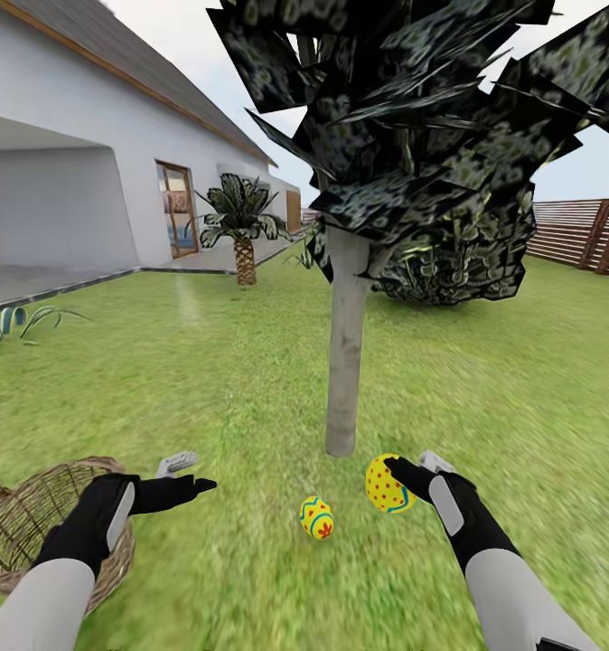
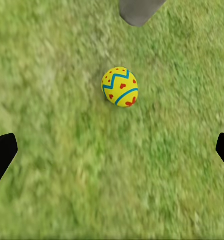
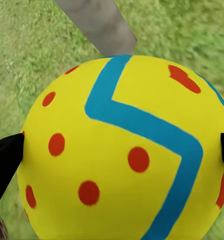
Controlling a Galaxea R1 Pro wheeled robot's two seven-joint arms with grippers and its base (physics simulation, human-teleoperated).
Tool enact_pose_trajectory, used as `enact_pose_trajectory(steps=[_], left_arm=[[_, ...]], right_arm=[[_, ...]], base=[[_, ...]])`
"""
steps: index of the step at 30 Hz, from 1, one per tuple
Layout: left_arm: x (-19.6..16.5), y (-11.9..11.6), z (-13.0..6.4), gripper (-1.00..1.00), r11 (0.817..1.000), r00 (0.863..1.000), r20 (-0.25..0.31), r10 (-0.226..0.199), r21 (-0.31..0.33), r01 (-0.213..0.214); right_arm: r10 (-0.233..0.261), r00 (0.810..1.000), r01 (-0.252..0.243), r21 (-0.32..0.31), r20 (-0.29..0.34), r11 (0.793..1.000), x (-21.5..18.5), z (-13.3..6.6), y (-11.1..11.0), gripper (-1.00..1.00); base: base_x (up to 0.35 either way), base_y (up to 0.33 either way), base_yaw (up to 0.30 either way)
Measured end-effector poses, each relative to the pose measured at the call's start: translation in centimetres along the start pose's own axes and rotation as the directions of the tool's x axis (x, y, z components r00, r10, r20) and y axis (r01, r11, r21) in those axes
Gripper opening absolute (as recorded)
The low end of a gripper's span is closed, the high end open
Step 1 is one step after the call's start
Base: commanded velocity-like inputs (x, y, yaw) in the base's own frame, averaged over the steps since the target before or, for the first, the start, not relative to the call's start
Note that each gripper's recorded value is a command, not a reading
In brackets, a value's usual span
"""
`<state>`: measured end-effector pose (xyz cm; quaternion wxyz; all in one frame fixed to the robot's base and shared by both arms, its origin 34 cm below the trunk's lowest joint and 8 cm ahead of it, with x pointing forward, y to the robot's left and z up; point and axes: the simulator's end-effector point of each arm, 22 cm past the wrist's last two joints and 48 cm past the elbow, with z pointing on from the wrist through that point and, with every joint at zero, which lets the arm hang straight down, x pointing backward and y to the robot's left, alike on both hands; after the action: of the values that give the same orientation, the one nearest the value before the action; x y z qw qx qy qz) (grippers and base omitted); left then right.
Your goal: Take the three Easter eggs out of the wicker basket on the lawn in the garden, then place them on the lawn next to a single tree (choose any tree) so that all three eggs are next to the same tree and none are left in the basket.
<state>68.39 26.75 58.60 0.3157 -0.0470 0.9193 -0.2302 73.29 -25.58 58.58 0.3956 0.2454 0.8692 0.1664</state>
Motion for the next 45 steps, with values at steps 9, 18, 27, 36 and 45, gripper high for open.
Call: enact_pose_trajectory(steps=[9, 18, 27, 36, 45], left_arm=[[1.5, 0.3, 1.4, 1.0, 1.0, 1.0, -0.002, -0.001, 0.007, 0.001], [3.2, 0.3, 2.9, 1.0, 1.0, 1.0, -0.005, -0.002, 0.015, 0.002], [4.6, 0.2, 4.1, 1.0, 1.0, 1.0, -0.008, -0.002, 0.027, 0.003], [4.7, -0.2, 4.3, 1.0, 1.0, 1.0, -0.01, -0.001, 0.03, 0.001], [4.7, 0.1, 4.2, 1.0, 1.0, 1.0, -0.008, -0.001, 0.011, 0.001]], right_arm=[[-0.002, 1.0, 0.002, 0.001, 0.002, 1.0, 1.3, 0.9, -1.1, -1.0], [-0.004, 1.0, 0.004, 0.001, 0.004, 1.0, 2.7, 1.8, -2.1, -1.0], [-0.007, 1.0, 0.007, -0.001, 0.003, 1.0, 3.9, 2.5, -2.9, -1.0], [-0.017, 1.0, 0.017, -0.002, 0.002, 1.0, 4.1, 2.5, -2.6, -1.0], [-0.021, 1.0, 0.021, -0.007, 0.0, 1.0, 4.3, 2.5, -2.1, -1.0]], base=[[0.0, 0.0, 0.0], [0.0, 0.0, 0.0], [0.0, 0.0, 0.0], [0.164, 0.0, 0.0], [0.315, -0.135, 0.115]])
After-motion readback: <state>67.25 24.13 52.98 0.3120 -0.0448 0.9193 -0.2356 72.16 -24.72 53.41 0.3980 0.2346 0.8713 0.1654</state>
